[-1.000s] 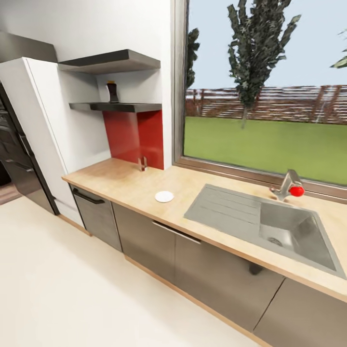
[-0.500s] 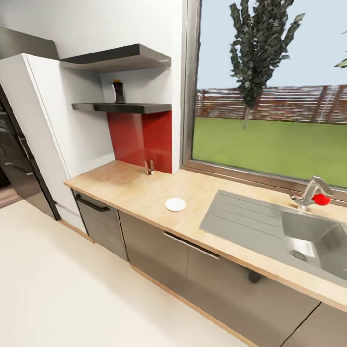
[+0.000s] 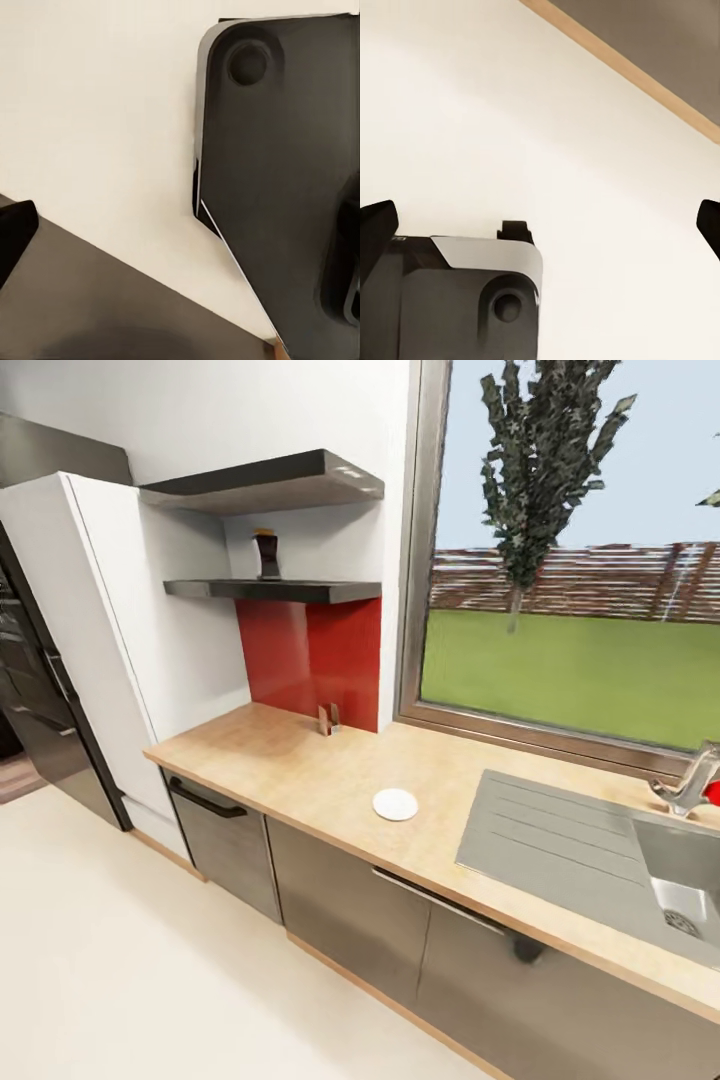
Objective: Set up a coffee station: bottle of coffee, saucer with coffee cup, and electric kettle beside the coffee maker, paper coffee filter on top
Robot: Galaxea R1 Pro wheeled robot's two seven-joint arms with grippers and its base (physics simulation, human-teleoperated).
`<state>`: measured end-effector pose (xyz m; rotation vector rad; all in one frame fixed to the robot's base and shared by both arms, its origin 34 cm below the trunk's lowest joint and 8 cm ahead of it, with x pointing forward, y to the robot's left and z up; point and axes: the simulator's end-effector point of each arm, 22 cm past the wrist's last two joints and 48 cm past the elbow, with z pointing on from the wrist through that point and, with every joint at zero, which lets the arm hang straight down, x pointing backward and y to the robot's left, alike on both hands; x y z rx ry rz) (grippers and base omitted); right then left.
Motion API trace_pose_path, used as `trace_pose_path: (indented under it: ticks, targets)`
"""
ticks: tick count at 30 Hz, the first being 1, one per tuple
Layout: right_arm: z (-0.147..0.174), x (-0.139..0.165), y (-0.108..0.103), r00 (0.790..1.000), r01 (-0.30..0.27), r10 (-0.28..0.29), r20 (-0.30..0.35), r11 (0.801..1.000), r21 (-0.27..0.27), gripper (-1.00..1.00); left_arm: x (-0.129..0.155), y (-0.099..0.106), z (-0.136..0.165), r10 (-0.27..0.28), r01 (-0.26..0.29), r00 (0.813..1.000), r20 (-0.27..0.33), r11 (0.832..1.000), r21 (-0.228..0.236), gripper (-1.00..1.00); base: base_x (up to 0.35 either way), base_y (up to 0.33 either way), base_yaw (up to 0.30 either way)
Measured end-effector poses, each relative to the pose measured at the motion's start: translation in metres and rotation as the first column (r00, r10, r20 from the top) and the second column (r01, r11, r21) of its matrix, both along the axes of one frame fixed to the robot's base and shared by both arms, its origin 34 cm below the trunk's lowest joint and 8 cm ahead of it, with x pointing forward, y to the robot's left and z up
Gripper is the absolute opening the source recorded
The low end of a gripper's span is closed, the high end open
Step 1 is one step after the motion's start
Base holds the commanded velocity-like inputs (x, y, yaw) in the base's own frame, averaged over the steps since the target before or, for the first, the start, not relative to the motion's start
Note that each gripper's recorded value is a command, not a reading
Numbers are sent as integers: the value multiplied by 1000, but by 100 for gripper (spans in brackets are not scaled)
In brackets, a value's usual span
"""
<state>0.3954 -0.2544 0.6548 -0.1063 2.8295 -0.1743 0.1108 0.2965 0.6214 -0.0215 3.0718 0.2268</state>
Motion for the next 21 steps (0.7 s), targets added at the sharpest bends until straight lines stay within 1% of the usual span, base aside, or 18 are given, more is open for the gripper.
trace_pose_path:
  ticks: [10, 21]
  targets:
    - [4, 5, 0, 1000, 0, 0, 15, 1000, 0, 100, 8, 0, 0, 0, 0, 1000, 29, 1000, 1, 100, 207, 280, 0]
    - [6, 7, 1, 1000, 0, 0, 18, 1000, 1, 100, 10, 0, 0, 0, 0, 999, 34, 1000, 1, 100, 178, 293, 0]
